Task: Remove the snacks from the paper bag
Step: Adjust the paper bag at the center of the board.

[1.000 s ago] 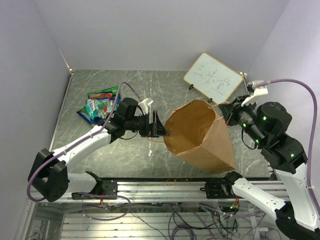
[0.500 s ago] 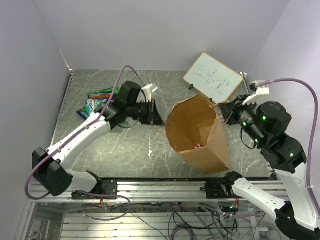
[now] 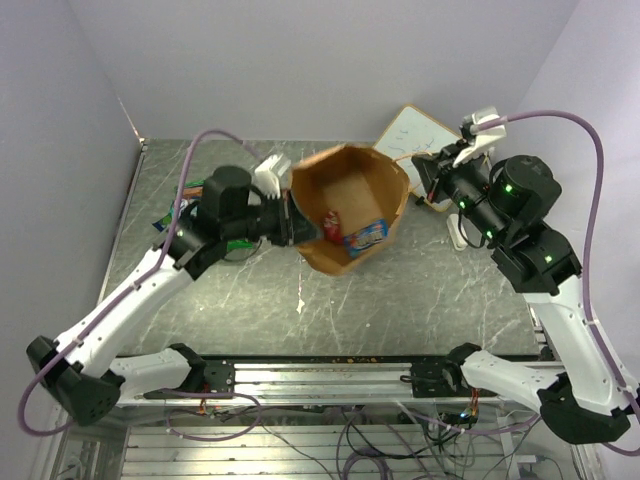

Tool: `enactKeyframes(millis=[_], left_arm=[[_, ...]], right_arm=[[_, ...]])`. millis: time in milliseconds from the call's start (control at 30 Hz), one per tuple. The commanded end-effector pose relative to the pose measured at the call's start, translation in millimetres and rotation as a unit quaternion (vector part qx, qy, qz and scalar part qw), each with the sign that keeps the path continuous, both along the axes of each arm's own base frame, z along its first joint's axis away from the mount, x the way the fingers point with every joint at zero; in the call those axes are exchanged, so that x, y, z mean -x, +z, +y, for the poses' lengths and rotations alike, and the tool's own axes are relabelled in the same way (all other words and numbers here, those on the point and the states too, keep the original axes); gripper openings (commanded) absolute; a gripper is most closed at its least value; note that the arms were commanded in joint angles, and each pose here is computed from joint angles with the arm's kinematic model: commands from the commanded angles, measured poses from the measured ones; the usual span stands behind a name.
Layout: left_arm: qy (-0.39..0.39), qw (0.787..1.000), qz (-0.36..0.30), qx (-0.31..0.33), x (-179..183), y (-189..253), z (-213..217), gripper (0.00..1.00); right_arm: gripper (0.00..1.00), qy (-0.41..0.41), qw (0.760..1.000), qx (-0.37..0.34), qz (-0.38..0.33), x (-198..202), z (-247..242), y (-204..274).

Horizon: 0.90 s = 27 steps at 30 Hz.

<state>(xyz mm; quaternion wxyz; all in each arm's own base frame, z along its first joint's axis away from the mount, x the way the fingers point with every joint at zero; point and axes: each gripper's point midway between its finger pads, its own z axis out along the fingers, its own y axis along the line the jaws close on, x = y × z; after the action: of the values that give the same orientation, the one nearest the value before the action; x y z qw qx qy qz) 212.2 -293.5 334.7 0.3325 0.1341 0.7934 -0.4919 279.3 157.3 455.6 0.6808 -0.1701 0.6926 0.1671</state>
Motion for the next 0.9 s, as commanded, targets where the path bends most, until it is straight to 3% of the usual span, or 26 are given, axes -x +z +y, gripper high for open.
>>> enactKeyframes(millis=[0, 200, 333, 500, 700, 800, 867], left_arm=[[0.014, 0.999, 0.017, 0.035, 26, -14, 7, 0.07], [-0.011, 0.999, 0.042, 0.030, 63, -58, -14, 0.07], [-0.049, 0.998, 0.045, 0.009, 98, -92, -48, 0.07], [-0.096, 0.993, 0.043, -0.050, 140, -126, -71, 0.07], [-0.102, 0.986, 0.029, -0.125, 158, -160, -59, 0.07], [-0.098, 0.985, 0.041, -0.136, 166, -176, -44, 0.08], [-0.092, 0.985, 0.044, -0.141, 168, -181, -34, 0.15]], right_arm=[[0.00, 0.010, 0.993, 0.061, -0.105, -27, 13, 34], [0.00, 0.048, 0.973, 0.195, -0.112, -74, 43, 10], [0.00, 0.141, 0.955, 0.250, -0.072, -48, 54, -37], [0.00, 0.240, 0.955, 0.170, -0.038, 9, 69, -60], [0.00, 0.386, 0.914, 0.071, 0.100, 78, 95, -109], [0.00, 0.391, 0.911, 0.009, 0.131, 93, 99, -117], [0.00, 0.390, 0.910, -0.023, 0.138, 103, 97, -120]])
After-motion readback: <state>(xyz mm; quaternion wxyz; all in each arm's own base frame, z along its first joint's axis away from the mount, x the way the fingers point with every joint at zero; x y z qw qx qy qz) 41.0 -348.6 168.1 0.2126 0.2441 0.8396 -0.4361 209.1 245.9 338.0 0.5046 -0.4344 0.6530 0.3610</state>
